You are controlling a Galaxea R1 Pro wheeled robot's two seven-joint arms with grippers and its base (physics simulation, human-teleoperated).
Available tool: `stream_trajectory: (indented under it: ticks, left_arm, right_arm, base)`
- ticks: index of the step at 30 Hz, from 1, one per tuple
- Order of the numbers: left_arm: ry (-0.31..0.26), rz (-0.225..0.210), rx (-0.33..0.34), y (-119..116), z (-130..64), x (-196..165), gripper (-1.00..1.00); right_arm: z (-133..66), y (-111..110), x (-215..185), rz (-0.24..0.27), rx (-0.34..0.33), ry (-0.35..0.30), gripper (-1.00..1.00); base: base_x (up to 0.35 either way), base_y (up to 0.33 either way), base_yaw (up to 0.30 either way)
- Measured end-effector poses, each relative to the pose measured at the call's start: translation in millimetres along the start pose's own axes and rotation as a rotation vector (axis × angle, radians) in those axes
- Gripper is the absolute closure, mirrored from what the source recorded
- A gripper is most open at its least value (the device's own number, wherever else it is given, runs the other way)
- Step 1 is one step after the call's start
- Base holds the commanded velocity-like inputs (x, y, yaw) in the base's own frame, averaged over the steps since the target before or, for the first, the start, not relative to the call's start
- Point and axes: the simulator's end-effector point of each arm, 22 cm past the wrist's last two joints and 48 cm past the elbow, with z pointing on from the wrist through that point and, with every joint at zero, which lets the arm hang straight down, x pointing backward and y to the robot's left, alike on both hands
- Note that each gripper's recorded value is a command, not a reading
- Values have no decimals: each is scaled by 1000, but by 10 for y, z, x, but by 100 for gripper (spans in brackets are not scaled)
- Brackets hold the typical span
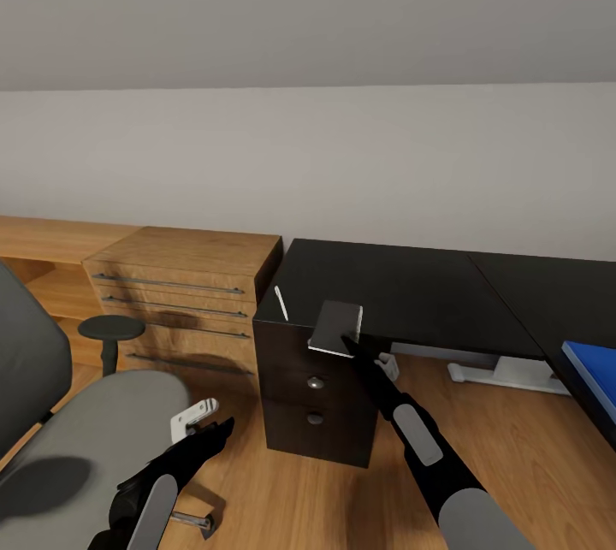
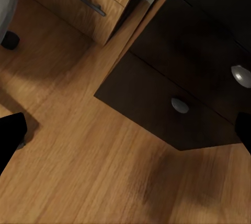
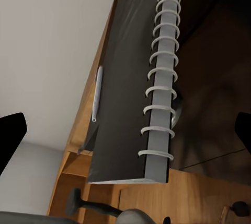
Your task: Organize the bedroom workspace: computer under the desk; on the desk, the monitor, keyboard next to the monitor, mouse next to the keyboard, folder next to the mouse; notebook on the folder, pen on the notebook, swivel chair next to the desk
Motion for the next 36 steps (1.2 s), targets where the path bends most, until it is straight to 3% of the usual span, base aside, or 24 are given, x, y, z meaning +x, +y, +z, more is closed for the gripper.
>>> stream_trajectory:
  ticks: [16,36]
  left_arm:
    - [1,1,1,-3,0,4,-100]
    - [-1,1,-3,-166,-219,-283,-100]
  right_arm:
    - [2,11,0,-4,-2,-1,100]
    - [25,407,-191,-10,-5,-10,100]
  base:
    - [0,0,0]
    - [0,0,0]
